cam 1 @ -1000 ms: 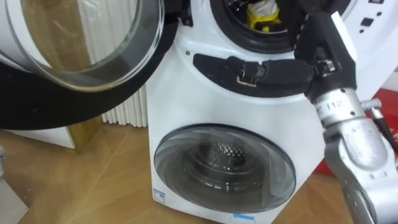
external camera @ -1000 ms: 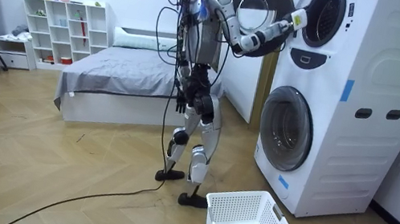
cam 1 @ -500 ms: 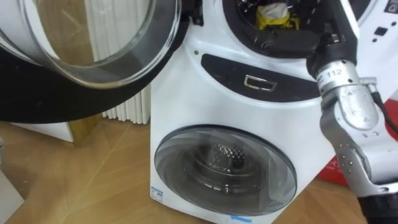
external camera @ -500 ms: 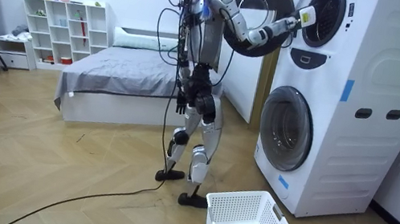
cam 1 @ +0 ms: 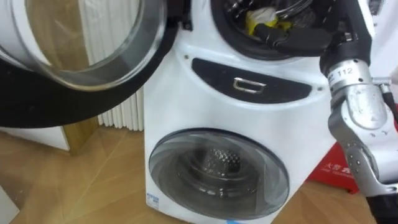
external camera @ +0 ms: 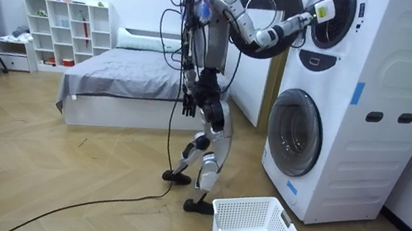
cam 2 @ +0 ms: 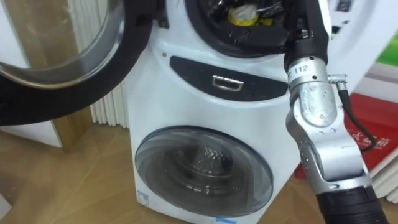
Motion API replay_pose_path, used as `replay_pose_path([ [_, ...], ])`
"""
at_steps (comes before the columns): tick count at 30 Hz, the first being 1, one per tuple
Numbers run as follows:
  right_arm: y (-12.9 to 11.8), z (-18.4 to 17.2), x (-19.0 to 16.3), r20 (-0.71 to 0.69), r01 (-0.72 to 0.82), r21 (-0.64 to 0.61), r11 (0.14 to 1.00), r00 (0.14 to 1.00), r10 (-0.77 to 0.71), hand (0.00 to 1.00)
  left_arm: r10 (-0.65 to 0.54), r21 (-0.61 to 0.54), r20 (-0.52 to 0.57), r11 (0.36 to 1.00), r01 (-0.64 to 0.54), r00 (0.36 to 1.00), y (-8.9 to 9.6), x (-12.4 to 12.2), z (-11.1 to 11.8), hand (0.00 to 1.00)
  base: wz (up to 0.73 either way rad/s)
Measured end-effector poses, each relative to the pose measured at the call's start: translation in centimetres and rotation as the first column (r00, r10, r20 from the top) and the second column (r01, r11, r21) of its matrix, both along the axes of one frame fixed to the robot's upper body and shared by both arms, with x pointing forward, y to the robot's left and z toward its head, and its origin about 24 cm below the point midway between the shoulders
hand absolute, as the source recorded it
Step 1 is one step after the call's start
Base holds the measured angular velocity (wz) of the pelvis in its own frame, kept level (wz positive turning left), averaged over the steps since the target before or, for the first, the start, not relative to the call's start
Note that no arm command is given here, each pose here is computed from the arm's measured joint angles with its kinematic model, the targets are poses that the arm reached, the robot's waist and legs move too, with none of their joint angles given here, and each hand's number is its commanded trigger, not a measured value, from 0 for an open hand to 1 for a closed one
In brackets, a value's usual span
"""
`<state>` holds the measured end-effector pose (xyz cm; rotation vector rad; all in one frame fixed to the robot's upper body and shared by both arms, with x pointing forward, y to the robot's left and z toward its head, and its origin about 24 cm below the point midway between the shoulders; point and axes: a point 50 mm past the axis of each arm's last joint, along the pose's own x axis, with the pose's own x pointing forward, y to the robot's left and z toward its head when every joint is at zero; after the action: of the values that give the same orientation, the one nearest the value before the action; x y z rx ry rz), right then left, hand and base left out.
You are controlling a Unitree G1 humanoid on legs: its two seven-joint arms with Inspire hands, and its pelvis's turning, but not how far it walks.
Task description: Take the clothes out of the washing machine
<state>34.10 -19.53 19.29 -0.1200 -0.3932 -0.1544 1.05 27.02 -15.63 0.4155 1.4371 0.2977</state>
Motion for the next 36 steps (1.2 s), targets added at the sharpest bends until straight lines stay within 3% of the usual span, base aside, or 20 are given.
replay_pose_path([
  [10,-0.8,-1.3,-0.9,-0.014,0.027,0.028,0.999,1.000,-0.026,0.00,0.019,-0.021,-0.038,1.000,-0.020,0.999,-0.2,-2.1,0.0,0.00,-0.13],
  [18,-1.9,-0.3,-3.0,0.097,0.057,0.070,0.996,0.993,-0.063,0.00,-0.011,-0.032,0.090,0.999,0.014,0.996,-0.2,2.3,0.2,0.00,-0.14],
  [25,-2.6,0.1,-3.5,0.126,0.100,0.071,0.992,0.986,-0.109,0.00,0.003,-0.037,0.120,0.999,0.002,0.993,-0.2,3.1,0.3,0.00,-0.03],
  [29,-3.9,-0.6,-3.3,0.088,0.161,0.084,0.983,0.982,-0.168,0.00,0.004,-0.024,0.092,1.000,-0.002,0.996,0.1,2.1,0.3,0.00,-0.17],
  [36,-3.8,-0.7,-3.0,0.068,0.166,0.063,0.984,0.983,-0.170,0.00,0.013,-0.019,0.022,1.000,-0.013,1.000,0.3,-0.2,0.2,0.00,-0.12],
])
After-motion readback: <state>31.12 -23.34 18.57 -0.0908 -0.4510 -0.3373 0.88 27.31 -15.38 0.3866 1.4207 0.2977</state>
